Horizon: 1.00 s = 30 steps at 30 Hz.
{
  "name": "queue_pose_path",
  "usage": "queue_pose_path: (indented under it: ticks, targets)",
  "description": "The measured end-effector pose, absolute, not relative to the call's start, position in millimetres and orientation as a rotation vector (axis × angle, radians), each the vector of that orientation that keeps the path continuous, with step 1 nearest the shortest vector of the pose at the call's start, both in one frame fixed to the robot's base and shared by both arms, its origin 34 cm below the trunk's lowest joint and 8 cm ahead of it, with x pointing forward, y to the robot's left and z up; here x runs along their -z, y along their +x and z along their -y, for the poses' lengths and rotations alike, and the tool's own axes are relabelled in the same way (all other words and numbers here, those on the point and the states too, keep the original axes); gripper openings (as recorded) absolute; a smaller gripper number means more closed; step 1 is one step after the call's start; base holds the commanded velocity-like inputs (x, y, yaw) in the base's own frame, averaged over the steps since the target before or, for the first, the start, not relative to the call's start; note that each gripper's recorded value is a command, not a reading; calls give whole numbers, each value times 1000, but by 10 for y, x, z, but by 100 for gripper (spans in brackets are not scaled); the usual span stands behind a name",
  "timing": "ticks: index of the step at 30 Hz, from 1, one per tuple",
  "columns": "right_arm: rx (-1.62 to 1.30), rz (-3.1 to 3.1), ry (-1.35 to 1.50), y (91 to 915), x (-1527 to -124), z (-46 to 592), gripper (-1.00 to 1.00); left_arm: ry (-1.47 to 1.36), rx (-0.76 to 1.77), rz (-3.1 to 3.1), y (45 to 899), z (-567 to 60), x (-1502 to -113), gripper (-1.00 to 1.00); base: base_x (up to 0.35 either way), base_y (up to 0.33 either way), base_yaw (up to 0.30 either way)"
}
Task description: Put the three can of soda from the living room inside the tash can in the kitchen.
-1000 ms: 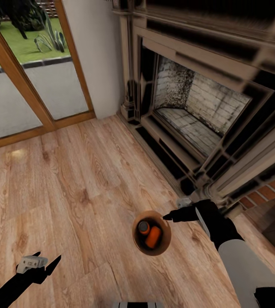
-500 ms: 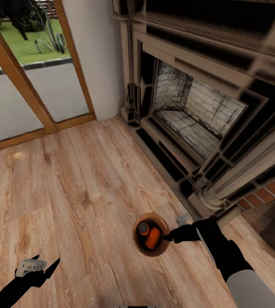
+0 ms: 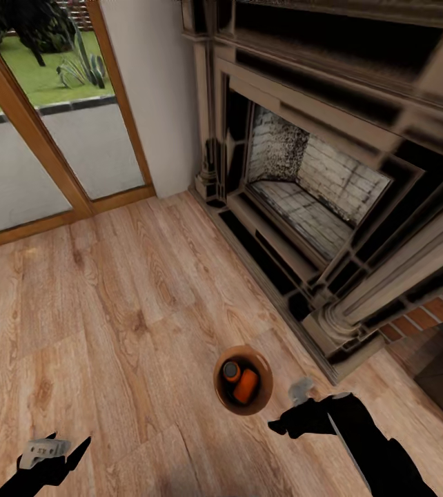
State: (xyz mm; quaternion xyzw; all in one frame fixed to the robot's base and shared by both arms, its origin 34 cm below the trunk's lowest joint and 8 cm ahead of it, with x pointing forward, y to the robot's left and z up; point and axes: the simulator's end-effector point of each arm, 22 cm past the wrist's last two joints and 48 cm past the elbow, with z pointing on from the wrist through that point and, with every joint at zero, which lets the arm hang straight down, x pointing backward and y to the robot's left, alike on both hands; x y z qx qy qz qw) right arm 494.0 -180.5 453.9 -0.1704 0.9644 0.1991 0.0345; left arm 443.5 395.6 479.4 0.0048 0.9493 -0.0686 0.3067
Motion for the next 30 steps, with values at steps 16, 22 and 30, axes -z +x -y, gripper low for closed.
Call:
queue_pose_path:
  ticks: [16,22,30]
  targets:
    - [-709,-2926,-611,3806,-4730,1683,100,-111,28,-2673,3260,-4321,-4553,100,0,0,0]
    - [-728,-2927,-641,3366,-4822,1683,100,-158,-15,-2756,2612,-4372,-4540,100,0,0,0]
    - [-764,-2935,-647,2723,-4875,1763,100,-159,-56,-2790,2073,-4376,-4694,100,0,0,0]
